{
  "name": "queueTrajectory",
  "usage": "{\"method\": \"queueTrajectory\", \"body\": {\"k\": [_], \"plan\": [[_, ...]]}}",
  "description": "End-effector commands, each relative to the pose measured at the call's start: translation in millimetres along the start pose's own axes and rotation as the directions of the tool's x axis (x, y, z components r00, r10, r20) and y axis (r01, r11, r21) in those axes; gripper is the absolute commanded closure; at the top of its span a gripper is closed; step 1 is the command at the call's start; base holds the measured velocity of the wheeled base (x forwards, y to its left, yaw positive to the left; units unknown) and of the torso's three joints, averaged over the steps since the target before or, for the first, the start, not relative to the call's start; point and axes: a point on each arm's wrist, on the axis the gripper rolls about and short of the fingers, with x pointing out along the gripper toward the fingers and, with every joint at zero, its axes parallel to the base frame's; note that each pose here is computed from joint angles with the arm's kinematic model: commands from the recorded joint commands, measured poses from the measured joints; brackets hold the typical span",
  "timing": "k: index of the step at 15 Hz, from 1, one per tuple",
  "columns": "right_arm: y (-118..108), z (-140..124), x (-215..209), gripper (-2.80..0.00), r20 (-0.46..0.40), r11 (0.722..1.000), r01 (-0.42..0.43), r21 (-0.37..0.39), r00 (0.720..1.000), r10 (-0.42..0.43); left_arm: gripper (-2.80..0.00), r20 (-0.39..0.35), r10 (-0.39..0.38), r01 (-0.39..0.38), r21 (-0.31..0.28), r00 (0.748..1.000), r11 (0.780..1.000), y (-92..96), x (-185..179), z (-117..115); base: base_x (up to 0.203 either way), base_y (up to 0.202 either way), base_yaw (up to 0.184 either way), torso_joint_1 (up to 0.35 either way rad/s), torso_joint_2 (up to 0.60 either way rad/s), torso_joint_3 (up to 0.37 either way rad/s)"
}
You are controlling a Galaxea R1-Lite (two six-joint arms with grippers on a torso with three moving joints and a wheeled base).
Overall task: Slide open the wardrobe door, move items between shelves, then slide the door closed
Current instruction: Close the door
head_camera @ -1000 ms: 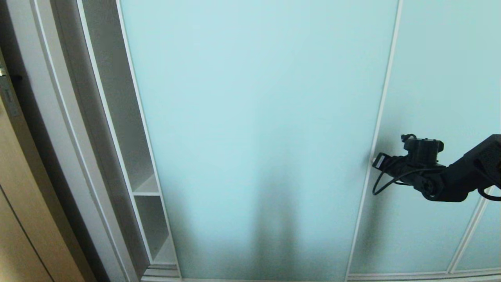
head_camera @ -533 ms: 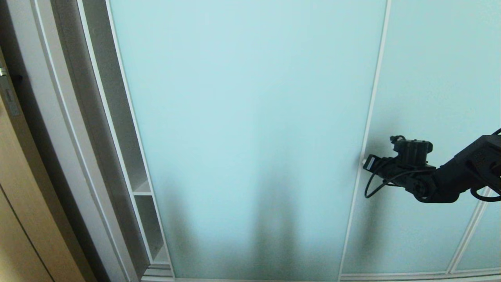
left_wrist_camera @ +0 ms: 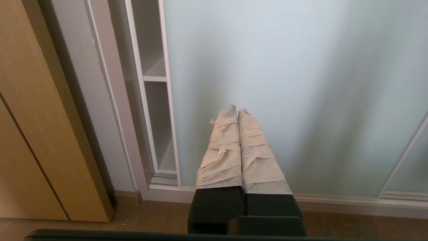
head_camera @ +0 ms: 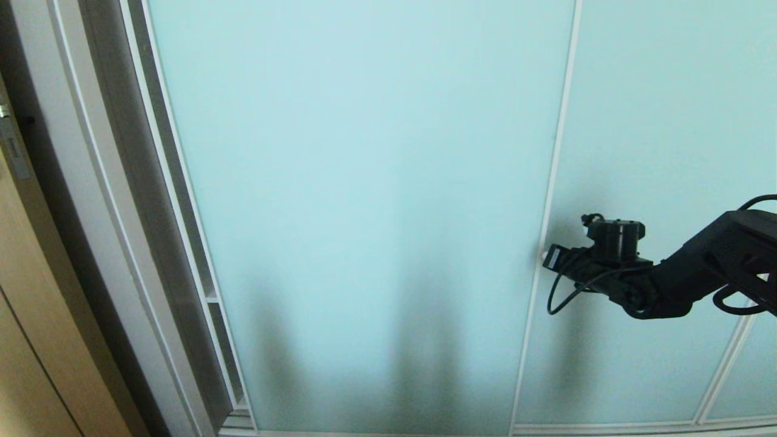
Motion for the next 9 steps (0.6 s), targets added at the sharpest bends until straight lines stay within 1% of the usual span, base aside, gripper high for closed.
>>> {"method": "queueTrajectory", "body": {"k": [1, 4, 9], "plan": [[11, -4, -2, 0.00, -0.009, 1.000, -0.022, -0.007, 1.000, 0.022, 0.00, -0.001, 0.002, -0.002, 0.000, 1.000, 1.000, 0.0, 0, 0, 0.000, 0.000, 0.000, 0.000, 0.00, 0.000], [23, -14, -3, 0.00, -0.038, 0.999, -0.044, -0.016, 0.998, 0.043, 0.00, -0.001, 0.002, -0.002, 0.000, 1.000, 1.000, 0.0, 0, 0, 0.000, 0.000, 0.000, 0.000, 0.00, 0.000], [38, -23, -3, 0.00, -0.052, 0.998, -0.058, -0.028, 0.997, 0.057, 0.00, -0.001, 0.000, 0.000, 0.000, 1.000, 1.000, 0.0, 0, 0, 0.000, 0.000, 0.000, 0.000, 0.00, 0.000]]}}
